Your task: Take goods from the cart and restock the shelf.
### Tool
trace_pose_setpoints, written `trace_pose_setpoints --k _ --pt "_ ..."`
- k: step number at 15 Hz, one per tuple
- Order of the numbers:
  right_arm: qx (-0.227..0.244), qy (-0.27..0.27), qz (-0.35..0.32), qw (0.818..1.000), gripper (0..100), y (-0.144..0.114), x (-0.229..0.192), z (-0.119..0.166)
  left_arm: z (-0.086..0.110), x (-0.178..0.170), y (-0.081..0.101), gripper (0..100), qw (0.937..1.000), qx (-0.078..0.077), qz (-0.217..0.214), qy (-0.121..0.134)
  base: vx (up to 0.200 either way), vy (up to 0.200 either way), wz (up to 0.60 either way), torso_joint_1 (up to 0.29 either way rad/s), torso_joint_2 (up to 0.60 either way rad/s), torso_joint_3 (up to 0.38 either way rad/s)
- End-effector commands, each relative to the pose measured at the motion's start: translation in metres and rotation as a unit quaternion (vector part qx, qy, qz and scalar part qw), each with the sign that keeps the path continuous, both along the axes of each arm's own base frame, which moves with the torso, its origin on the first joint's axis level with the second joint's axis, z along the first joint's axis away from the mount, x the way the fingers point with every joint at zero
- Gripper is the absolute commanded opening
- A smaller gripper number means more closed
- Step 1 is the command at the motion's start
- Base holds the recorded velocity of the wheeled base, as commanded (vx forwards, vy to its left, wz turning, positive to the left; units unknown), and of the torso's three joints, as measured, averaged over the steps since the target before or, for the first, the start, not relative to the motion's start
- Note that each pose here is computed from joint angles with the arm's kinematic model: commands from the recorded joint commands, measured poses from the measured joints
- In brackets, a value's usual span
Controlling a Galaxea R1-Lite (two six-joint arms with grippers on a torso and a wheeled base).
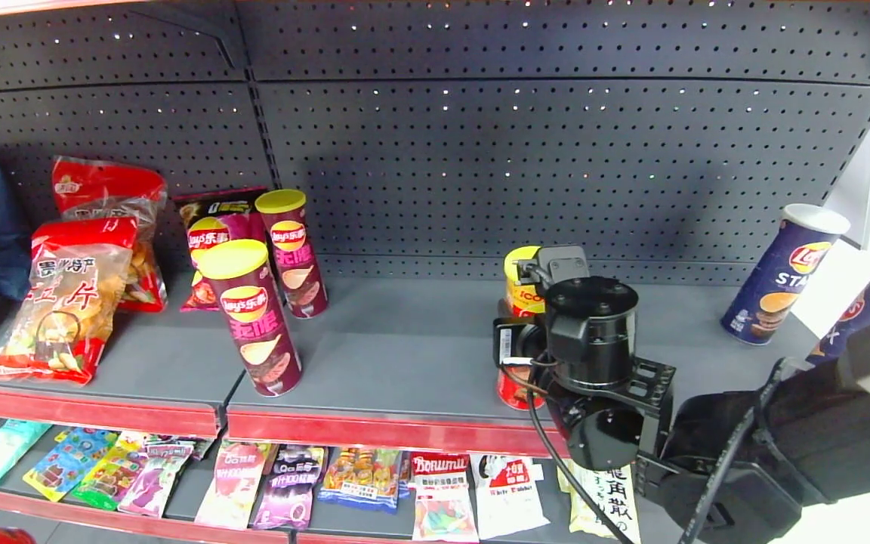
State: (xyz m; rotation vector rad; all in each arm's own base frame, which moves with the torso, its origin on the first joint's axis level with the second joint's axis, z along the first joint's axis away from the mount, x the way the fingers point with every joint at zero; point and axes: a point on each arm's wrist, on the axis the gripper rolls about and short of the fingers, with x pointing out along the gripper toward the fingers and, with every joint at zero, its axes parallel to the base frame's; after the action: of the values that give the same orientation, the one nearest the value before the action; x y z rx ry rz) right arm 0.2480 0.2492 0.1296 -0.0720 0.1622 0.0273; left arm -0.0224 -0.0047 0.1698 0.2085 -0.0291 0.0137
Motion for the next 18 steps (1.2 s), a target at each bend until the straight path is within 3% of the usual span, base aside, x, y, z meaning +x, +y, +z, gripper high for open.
trace_pose_setpoints --k 1,8,15,17,18 --pt "0.002 -0.001 -0.001 1.0 100 0.003 -0.002 -0.001 0.0 0.0 0.0 0 1.0 0.0 0.0 0.0 0.0 0.0 0.0 0.0 0.0 0.0" --pt "0.027 -0.011 0.014 0.999 100 0.0 -0.027 0.015 0.001 -0.002 0.0 0 1.0 0.0 0.003 -0.006 0.0 0.0 0.0 0.0 0.0 0.0" --pt "0.056 -0.022 0.082 0.995 100 -0.071 -0.121 0.04 0.003 0.001 0.0 0 1.0 0.0 0.003 -0.001 0.0 0.0 0.0 0.0 0.0 0.0" --pt "0.077 -0.036 0.079 0.993 100 -0.1 -0.134 0.046 0.002 0.0 0.0 0 1.0 0.001 0.003 -0.001 0.0 0.0 0.0 0.0 0.0 0.0" --pt "0.079 -0.037 0.079 0.993 100 -0.101 -0.134 0.047 0.002 0.0 0.0 0 1.0 0.001 0.003 -0.001 0.0 0.0 0.0 0.0 0.0 0.0"
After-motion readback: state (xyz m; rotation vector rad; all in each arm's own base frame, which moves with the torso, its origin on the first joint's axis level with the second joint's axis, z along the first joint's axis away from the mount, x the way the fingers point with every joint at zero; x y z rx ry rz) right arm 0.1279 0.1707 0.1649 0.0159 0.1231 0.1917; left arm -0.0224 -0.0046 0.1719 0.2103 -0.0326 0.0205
